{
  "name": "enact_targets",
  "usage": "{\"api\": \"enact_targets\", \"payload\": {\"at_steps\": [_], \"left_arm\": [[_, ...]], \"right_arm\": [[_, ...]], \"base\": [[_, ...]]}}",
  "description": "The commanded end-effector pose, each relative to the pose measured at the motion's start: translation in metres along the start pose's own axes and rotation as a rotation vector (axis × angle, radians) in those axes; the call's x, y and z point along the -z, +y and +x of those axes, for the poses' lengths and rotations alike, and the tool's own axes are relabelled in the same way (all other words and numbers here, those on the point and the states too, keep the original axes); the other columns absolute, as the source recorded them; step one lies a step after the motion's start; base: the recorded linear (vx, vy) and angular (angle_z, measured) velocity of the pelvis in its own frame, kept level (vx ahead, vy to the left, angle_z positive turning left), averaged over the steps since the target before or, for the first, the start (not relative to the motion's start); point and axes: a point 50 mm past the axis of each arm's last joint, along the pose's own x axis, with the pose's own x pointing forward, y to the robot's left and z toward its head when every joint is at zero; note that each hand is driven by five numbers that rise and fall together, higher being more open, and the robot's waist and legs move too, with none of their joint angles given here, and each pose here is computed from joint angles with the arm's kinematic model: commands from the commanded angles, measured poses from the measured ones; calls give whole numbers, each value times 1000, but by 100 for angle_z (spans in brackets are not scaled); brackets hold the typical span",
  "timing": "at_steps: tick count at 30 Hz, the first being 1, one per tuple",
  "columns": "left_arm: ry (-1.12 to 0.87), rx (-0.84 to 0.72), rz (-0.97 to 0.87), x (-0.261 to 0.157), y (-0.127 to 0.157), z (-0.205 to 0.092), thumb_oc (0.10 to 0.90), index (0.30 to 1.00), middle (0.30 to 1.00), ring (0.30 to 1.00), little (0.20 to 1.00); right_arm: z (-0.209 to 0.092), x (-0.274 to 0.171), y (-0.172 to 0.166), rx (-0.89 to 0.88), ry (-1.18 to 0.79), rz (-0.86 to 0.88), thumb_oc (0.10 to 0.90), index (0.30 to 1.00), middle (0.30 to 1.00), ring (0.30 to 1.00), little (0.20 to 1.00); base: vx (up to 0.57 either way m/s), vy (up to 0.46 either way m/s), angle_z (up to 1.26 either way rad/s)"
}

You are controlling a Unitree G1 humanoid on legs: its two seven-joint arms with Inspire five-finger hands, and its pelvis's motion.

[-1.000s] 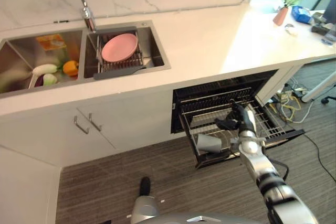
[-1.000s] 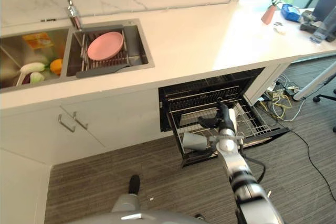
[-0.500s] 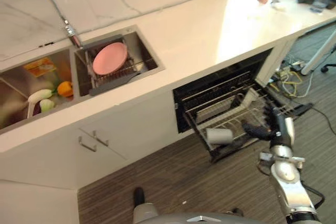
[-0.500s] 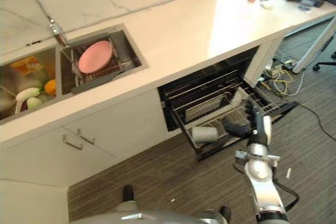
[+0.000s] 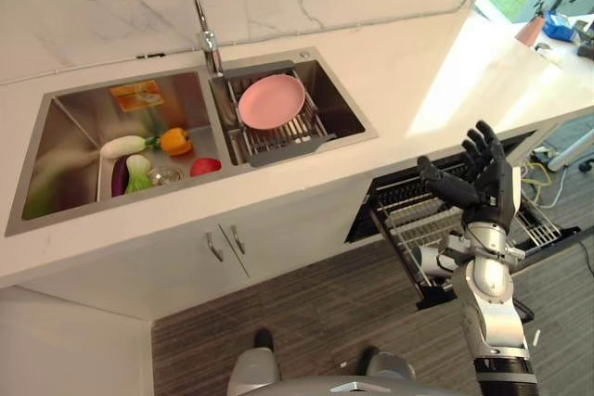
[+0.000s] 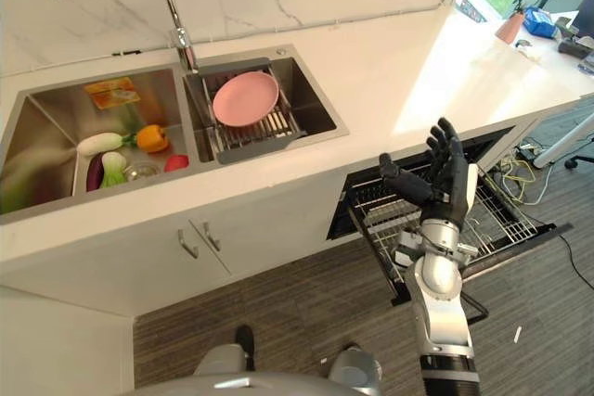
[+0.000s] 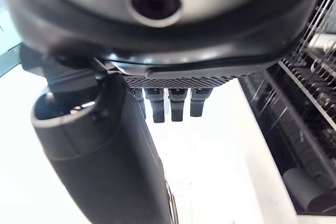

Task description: Place the dishes in the dishwasher.

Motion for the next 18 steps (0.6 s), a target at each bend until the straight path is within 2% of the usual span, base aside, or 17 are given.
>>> {"api": "enact_targets", "payload": {"at_steps": [1, 5, 9, 18], "left_arm": [[-57, 31, 41, -12, -5, 0, 800, 900, 900, 900, 900], [-108, 71, 76, -23, -13, -2, 800, 900, 900, 900, 900], [-97, 100, 80, -12, -19, -4, 800, 900, 900, 900, 900], [-27, 86, 97, 5, -14, -3, 800, 900, 900, 900, 900]], "right_arm": [[18, -48, 1, -114, -252, 27, 800, 900, 900, 900, 900], [17, -42, 5, -167, -221, -3, 800, 900, 900, 900, 900], [20, -34, 7, -215, -184, -75, 800, 900, 900, 900, 900], [31, -39, 8, -223, -233, -232, 800, 900, 900, 900, 900]], "base": [[131, -59, 58], [99, -93, 107], [181, -122, 38], [86, -92, 27]]}}
